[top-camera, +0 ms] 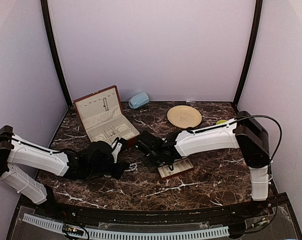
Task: Organize the mixed jewelry
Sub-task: Open the earring holder beneath the earring panel.
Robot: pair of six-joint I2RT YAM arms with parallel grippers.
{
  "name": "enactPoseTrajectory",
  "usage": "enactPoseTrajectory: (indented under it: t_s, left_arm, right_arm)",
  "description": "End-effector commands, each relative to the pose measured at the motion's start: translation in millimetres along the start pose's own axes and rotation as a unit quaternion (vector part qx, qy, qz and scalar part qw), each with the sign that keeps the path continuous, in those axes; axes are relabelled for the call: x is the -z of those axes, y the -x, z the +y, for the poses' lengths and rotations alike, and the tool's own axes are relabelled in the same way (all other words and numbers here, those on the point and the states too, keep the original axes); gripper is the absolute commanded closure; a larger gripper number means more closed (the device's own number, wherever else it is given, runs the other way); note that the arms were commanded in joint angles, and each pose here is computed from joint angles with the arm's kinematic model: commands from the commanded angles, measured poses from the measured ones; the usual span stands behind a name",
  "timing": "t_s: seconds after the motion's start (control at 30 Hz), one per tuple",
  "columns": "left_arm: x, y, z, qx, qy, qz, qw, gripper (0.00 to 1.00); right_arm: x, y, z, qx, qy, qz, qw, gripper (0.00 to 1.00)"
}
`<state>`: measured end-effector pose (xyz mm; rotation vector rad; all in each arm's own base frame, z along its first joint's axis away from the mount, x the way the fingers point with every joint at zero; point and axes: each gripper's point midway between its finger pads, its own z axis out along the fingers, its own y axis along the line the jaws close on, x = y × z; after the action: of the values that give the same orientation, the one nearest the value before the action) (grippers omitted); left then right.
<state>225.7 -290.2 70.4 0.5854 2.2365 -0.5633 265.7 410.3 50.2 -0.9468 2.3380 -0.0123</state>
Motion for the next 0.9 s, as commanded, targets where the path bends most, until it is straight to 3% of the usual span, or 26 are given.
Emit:
enactPoseTrajectory:
  t_s: [0.0, 0.33, 0.5, 0.67, 0.87]
  left_arm:
    - [5, 5, 2, 0.009, -0.002, -0.013, 1.000, 0.95]
    - [9, 7, 4, 0.012, 0.002, -0.020, 1.000, 0.95]
    - [10, 10, 5, 0.013, 0.003, -0.024, 1.000, 0.95]
    - [12, 13, 5, 0.014, 0.003, -0.029, 0.999, 0.95]
    - [11, 24, 2, 0.012, 0.002, -0.044, 0.999, 0.95]
  right_arm:
    - [-3, 7, 1, 0.010, -0.021, -0.010, 1.000, 0.86]
    - [-12, -1, 2, 0.015, -0.030, -0.003, 0.999, 0.89]
    - [-15, -1, -2, 0.005, -0.044, -0.005, 0.999, 1.00]
    - [0, 13, -13, -0.026, -0.054, -0.020, 0.998, 1.00]
    - [34, 46, -25, -0.096, 0.000, -0.072, 0.993, 1.00]
